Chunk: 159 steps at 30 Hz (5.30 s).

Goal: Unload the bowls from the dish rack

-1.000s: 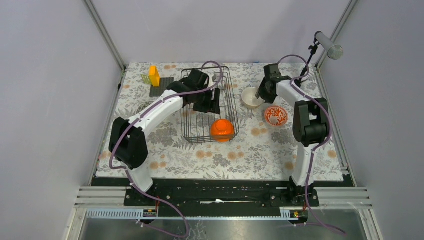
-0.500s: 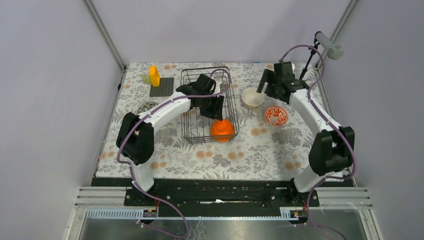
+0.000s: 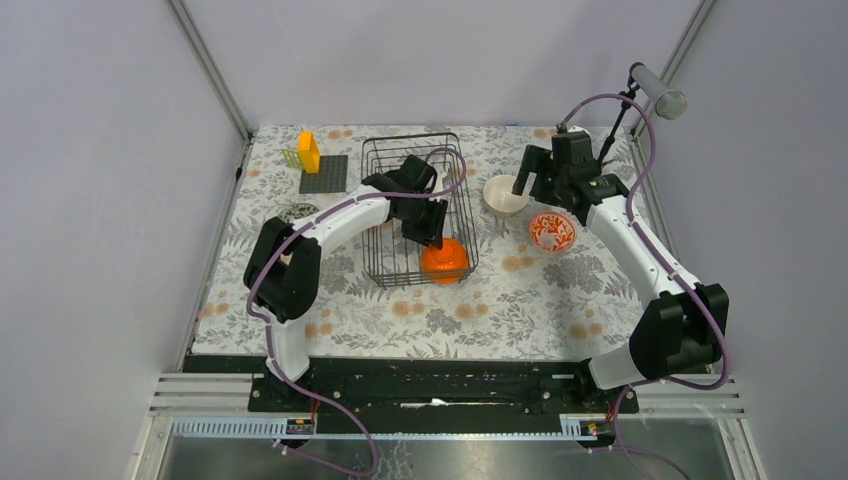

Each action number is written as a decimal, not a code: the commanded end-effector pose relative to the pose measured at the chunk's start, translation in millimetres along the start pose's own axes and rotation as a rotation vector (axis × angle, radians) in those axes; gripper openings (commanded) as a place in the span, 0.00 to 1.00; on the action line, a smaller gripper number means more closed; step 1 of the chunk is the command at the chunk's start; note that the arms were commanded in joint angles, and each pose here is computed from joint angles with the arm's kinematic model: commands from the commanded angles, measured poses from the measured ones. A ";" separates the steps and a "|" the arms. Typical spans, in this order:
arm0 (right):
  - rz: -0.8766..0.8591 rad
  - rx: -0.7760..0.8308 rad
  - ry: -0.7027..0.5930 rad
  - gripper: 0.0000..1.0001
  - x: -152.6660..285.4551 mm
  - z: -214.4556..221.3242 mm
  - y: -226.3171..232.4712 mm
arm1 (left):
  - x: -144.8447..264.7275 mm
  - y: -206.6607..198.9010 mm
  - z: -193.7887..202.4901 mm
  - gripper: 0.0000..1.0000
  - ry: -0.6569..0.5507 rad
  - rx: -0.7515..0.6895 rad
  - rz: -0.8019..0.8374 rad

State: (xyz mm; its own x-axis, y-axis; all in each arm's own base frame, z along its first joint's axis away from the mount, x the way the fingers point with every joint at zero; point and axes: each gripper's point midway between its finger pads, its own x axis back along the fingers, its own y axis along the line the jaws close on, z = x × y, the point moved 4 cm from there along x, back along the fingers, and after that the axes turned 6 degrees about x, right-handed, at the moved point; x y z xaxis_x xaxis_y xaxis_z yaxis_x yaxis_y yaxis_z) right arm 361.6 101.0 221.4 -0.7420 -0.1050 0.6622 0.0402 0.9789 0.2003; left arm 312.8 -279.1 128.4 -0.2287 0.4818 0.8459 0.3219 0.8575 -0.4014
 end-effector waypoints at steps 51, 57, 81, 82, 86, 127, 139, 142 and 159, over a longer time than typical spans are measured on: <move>-0.563 -0.035 -0.143 1.00 107.2 -51.2 119.2 | 141.1 -37.3 -57.5 0.62 -0.539 0.145 -0.010; -0.627 -0.250 -0.244 1.00 173.7 -94.7 126.8 | 146.0 -25.2 -43.1 0.68 -0.546 0.181 -0.049; -0.753 -0.380 -0.202 1.00 203.6 -75.2 123.5 | 167.8 4.6 -9.1 0.69 -0.588 0.237 -0.118; -0.736 -0.374 -0.152 1.00 193.9 -63.0 122.1 | 165.3 2.5 -10.0 0.69 -0.576 0.238 -0.107; -0.614 -0.329 -0.148 1.00 162.1 -31.5 101.0 | 148.6 -6.6 -16.2 0.69 -0.514 0.251 -0.056; -0.465 0.194 0.210 0.58 26.0 60.5 145.2 | 27.7 37.3 -27.7 0.39 -0.204 0.251 -0.253; -0.483 0.274 0.277 0.61 3.7 79.9 162.2 | 58.2 49.0 -28.0 0.29 -0.250 0.311 -0.239; -0.481 0.262 0.296 0.69 -2.8 81.9 165.6 | 64.1 50.1 -29.3 0.29 -0.261 0.319 -0.230; -0.397 0.279 0.324 0.57 -27.7 85.9 165.1 | 54.4 42.9 -31.5 0.41 -0.256 0.372 -0.088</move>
State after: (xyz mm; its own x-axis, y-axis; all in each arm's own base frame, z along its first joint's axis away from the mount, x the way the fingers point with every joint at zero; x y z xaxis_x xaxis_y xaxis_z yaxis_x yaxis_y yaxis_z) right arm 325.1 274.5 175.5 -0.4109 -0.4941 0.7662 -0.3952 0.8539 0.3387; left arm 338.1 -226.5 156.3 -0.4268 0.3776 0.8218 -0.0342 0.9013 -0.4319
